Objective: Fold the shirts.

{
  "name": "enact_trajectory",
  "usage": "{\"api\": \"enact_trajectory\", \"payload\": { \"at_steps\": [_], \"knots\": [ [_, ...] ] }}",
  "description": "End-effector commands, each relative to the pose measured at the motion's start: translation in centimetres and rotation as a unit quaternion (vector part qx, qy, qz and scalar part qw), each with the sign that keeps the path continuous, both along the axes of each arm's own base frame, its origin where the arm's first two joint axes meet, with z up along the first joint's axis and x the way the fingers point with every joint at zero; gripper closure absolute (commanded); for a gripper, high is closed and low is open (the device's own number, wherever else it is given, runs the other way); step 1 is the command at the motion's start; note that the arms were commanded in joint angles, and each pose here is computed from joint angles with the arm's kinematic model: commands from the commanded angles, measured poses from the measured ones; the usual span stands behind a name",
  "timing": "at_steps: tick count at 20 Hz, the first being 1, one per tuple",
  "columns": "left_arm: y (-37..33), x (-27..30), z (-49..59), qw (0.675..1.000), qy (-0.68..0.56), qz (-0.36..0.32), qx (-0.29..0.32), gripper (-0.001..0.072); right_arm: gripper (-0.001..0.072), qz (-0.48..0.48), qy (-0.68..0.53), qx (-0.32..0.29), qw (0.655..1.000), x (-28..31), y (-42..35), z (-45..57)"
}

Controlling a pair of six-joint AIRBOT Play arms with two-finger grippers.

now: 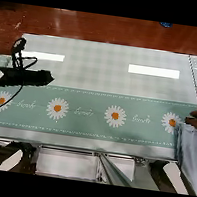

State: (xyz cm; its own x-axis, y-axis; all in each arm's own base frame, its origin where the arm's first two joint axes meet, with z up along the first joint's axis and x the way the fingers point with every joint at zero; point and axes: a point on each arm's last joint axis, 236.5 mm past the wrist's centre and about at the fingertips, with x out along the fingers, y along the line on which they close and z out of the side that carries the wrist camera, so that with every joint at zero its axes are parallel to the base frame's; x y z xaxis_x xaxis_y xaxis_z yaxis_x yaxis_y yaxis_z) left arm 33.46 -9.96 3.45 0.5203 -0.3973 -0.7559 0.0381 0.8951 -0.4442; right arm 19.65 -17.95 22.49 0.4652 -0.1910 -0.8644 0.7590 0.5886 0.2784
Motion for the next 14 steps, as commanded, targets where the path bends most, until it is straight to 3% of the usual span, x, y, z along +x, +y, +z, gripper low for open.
{"api": "enact_trajectory", "payload": {
  "at_steps": [1, 5, 6, 8, 9, 13, 14],
  "knots": [
    [0.1, 0.2, 0.0, 1.0, -0.003, 0.002, 0.0, 0.0687, 0.0692, -0.137, 0.148, 0.044, 0.979, -11.2, 1.2, -6.8],
    [-0.2, 0.3, -0.1, 1.0, 0.0, 0.005, -0.009, 0.0687, 0.0673, -0.206, 0.234, 0.066, 0.948, -16.9, 3.9, -12.1],
    [-0.3, 0.4, -0.1, 1.0, 0.0, 0.005, -0.012, 0.0687, 0.0587, -0.225, 0.255, 0.068, 0.938, -18.2, 4.4, -13.1],
    [-0.6, 0.4, 0.1, 1.0, 0.0, 0.007, -0.021, 0.0687, 0.0331, -0.227, 0.284, 0.08, 0.928, -19.3, 4.8, -14.8],
    [-0.5, 0.7, 0.3, 1.0, -0.009, 0.006, -0.017, 0.0687, 0.0298, -0.212, 0.285, 0.093, 0.93, -18.7, 4.6, -15.2],
    [0.8, 3.9, 4.5, 0.997, -0.074, 0.017, -0.007, 0.0687, 0.0327, -0.142, 0.197, 0.143, 0.959, -11.8, 2.4, -14.1],
    [1.1, 5.0, 6.5, 0.995, -0.096, 0.019, -0.006, 0.0687, 0.0446, -0.123, 0.124, 0.148, 0.974, -7.8, 1.4, -12.5]
  ]
}}
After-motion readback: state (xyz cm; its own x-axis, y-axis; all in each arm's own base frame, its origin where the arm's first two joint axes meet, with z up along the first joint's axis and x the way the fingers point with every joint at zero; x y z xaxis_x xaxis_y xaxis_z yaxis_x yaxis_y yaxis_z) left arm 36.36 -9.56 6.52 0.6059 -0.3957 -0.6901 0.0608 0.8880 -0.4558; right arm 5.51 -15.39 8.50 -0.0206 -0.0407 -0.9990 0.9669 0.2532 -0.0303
